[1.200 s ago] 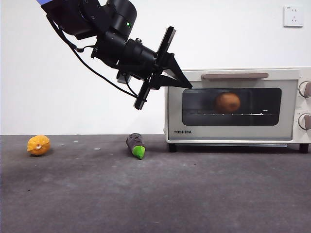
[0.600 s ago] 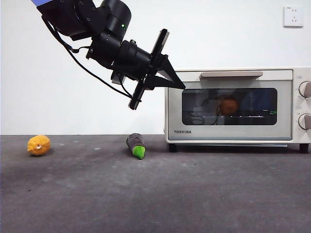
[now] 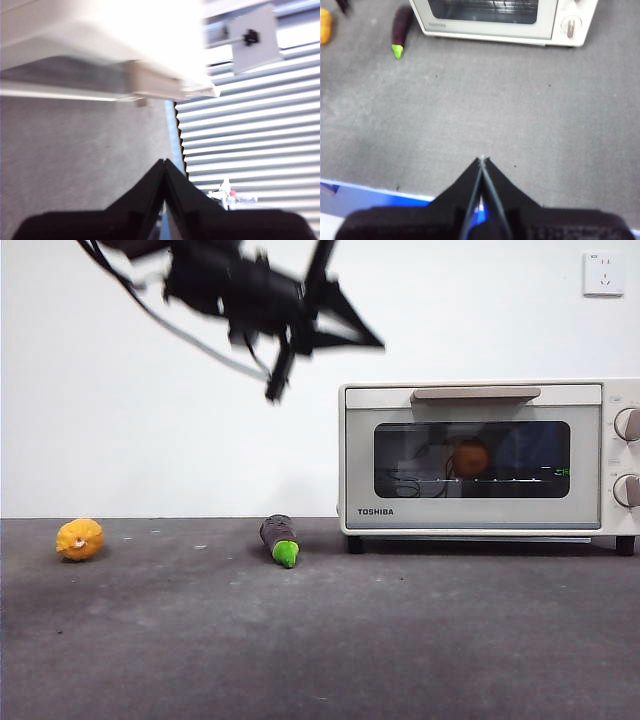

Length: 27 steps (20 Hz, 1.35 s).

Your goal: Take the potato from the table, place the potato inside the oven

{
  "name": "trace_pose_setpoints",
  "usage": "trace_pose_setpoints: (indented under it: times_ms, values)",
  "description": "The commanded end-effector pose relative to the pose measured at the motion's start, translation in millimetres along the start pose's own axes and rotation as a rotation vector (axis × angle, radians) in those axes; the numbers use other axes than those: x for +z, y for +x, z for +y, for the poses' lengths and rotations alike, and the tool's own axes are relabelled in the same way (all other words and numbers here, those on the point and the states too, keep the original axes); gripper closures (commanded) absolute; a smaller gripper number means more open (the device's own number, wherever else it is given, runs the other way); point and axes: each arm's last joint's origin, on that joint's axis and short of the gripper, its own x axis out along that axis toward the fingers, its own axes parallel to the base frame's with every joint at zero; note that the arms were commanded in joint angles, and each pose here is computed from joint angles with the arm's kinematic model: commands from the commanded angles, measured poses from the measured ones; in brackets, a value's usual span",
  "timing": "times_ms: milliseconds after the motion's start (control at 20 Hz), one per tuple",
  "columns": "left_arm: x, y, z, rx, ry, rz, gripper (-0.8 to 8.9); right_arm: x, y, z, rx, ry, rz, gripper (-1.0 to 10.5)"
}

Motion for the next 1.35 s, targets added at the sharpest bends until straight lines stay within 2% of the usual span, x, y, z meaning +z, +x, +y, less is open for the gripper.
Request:
trace_pose_setpoints:
  times_ms: [50,250,400,500,800,1050,1300,1350]
  values:
    - [-7,-16,-24,-0.001,0.175,-0.006,8.20,-3,1,-1,-0.008,0.003,0.017,9.5]
    - [-23,-61,-64,0.095,0.430,-0.059,8.21,-3,1,-1,-0.008,0.003,0.017,9.5]
    - [-38,-100,-86,0.247,0.590,-0.110,8.21,-3,1,-1,-0.008,0.002,0.016,9.5]
    - [-50,-126,-97,0.376,0.658,-0.149,8.21,-3,1,-1,-0.008,0.002,0.017,9.5]
    - [-82,-191,-122,0.579,0.746,-0.261,8.18,-3,1,-1,-0.008,0.002,0.017,9.5]
    - [-101,-222,-128,0.610,0.731,-0.261,8.18,-3,1,-1,-0.008,0.002,0.018,9.5]
    - [-99,-219,-126,0.617,0.733,-0.250,8.18,-3,1,-1,-0.008,0.002,0.018,9.5]
    - [-98,-217,-125,0.631,0.761,-0.235,8.17,-3,1,-1,-0.008,0.002,0.018,9.5]
